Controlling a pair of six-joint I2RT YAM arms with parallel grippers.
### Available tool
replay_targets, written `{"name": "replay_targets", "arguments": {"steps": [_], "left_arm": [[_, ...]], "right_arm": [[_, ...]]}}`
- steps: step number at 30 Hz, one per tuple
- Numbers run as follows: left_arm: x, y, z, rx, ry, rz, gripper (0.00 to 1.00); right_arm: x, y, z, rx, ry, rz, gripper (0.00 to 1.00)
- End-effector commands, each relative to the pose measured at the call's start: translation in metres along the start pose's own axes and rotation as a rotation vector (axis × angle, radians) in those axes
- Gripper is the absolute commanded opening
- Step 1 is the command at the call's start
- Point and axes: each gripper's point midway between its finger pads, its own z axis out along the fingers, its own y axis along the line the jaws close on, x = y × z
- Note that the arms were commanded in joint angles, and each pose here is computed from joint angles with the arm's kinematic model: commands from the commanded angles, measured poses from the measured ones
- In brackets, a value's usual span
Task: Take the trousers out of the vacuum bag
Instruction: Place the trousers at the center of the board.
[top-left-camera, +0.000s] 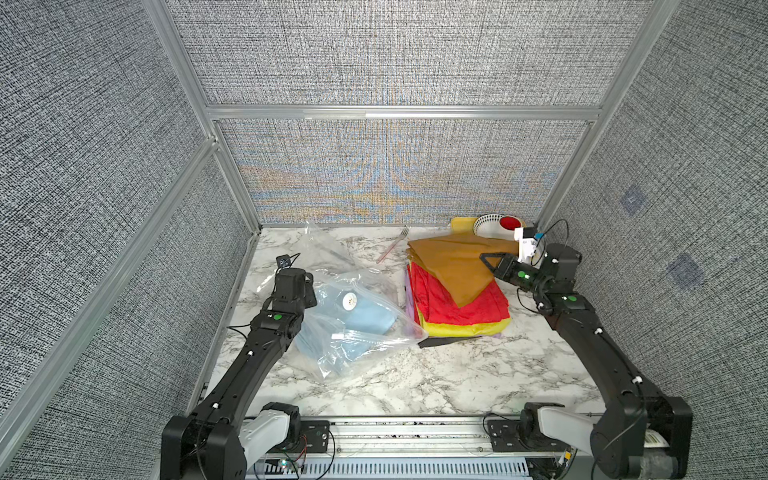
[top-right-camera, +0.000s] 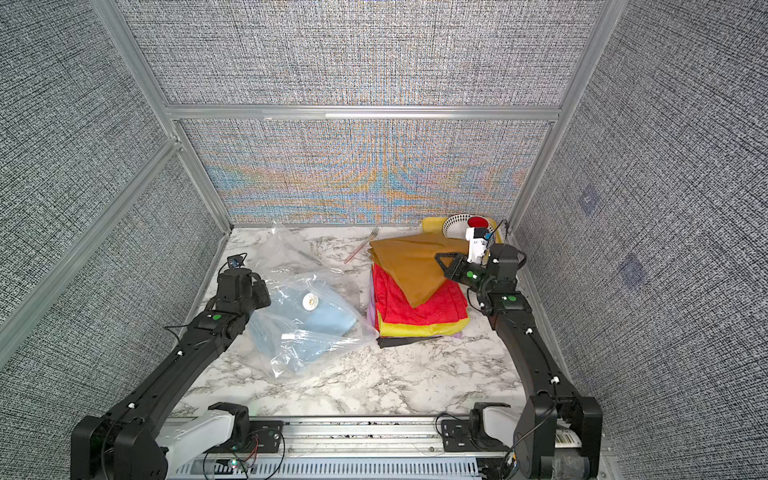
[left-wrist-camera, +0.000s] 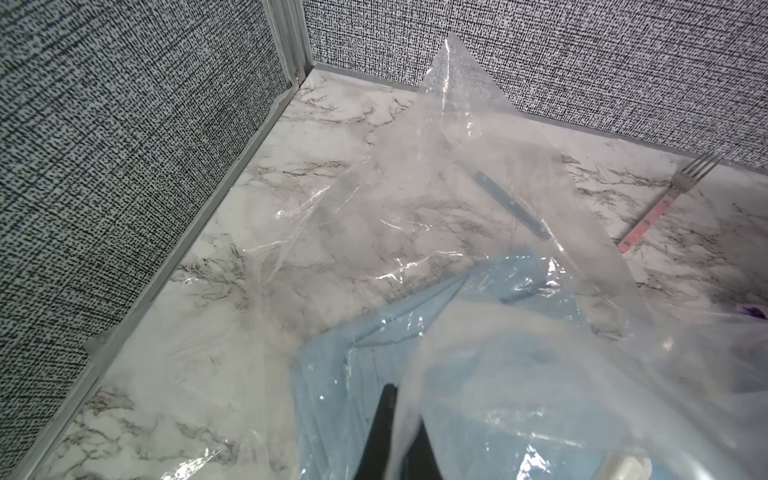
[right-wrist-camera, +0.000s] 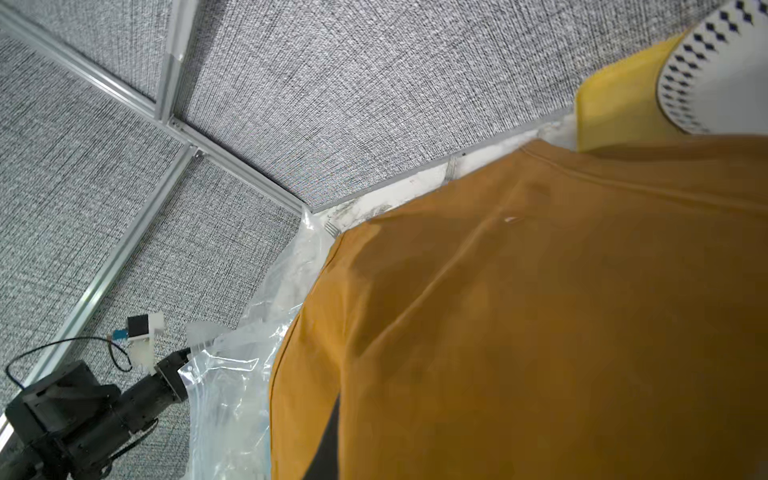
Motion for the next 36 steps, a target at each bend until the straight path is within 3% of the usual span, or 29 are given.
{"name": "replay_targets", "arguments": {"steps": [1, 4, 11, 22, 28, 36], "left_arm": [[-0.008, -0.006, 0.000, 0.029, -0.021, 0.005, 0.00], [-0.008, -0.008, 0.000, 0.039, -0.020, 0.005, 0.00], [-0.007, -0.011, 0.002, 0.056, -0.010, 0.013, 0.00], [-0.008, -0.014, -0.001, 0.076, -0.015, 0.010, 0.00], [-0.008, -0.016, -0.002, 0.088, -0.014, 0.009, 0.00], [-0.007, -0.020, -0.002, 0.110, -0.008, 0.011, 0.00]], "right_arm": [[0.000, -0.004, -0.004, 0.028, -0.055, 0.107, 0.00], [0.021, -0.018, -0.004, 0.093, -0.060, 0.231, 0.00], [0.053, -0.016, -0.001, 0.142, -0.072, 0.342, 0.00], [0.053, -0.007, -0.010, 0.111, -0.110, 0.498, 0.00], [0.060, -0.005, -0.017, 0.102, -0.134, 0.560, 0.00], [0.101, -0.011, -0.004, 0.141, -0.055, 0.570, 0.00]]}}
